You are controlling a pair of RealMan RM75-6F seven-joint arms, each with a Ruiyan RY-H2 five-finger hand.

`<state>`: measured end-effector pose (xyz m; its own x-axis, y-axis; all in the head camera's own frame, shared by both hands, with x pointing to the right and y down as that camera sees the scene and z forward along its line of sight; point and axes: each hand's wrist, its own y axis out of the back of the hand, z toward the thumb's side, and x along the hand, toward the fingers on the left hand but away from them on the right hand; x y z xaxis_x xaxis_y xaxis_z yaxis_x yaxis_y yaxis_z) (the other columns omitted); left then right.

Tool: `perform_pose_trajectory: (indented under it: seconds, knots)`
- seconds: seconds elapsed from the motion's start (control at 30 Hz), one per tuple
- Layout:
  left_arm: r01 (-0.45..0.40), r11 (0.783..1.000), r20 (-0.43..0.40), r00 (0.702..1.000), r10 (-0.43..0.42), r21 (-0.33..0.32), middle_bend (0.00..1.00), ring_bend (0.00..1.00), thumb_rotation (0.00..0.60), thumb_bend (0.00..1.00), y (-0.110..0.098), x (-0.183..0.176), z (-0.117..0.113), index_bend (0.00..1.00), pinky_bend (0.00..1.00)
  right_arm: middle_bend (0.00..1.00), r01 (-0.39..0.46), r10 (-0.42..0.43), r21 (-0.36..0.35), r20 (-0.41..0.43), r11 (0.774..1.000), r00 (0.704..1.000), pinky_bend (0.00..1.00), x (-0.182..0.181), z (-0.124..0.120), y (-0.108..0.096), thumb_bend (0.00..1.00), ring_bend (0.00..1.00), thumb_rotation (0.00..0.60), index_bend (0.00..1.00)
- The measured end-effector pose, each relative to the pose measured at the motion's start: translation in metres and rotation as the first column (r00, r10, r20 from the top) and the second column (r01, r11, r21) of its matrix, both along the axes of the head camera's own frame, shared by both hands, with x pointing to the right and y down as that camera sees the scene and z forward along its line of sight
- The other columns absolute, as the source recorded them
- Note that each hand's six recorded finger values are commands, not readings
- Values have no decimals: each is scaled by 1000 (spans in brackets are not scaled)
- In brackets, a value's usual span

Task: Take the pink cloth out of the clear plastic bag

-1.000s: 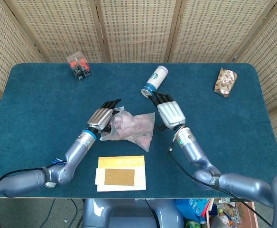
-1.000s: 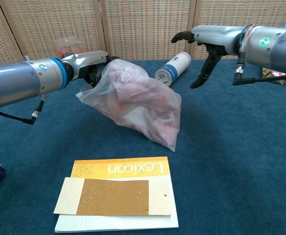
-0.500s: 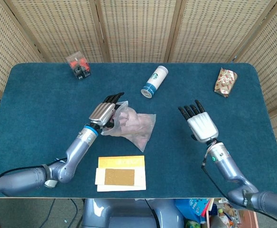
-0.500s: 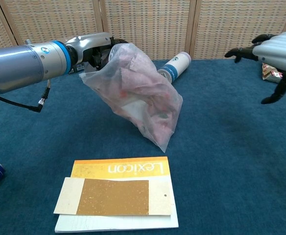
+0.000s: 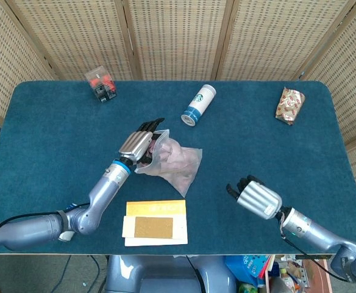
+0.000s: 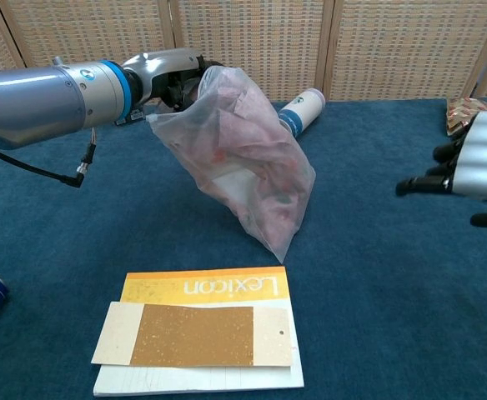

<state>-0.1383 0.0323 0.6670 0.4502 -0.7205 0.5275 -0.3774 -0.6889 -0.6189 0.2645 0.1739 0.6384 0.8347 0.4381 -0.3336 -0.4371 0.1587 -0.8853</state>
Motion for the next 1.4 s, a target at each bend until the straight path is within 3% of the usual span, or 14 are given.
perform_pose_trajectory:
  seconds: [0.13, 0.6, 0.93, 1.4]
  knots:
    - [7, 1000, 0, 1000, -7, -7, 0, 0, 600, 452, 0, 1, -1, 731, 0, 672, 144, -144, 3, -3, 990, 990, 765, -28, 11, 9, 0, 616, 600, 295]
    - [9, 999, 5, 1000, -9, -36, 0, 0, 600, 453, 7, -2, 1, 731, 0, 671, 334, -329, 23, -116, 942, 937, 766, -113, 55, 16, 0, 616, 600, 295]
    - [17, 998, 1, 1000, -16, -52, 0, 0, 600, 453, 9, -7, 5, 731, 0, 670, 326, -322, 26, -112, 945, 940, 765, -150, 69, 19, 0, 616, 600, 295]
    - [26, 997, -12, 1000, -27, -66, 0, 0, 600, 452, 8, -7, 5, 731, 0, 666, 278, -270, 46, -138, 959, 953, 765, -167, 79, 3, 0, 616, 600, 295]
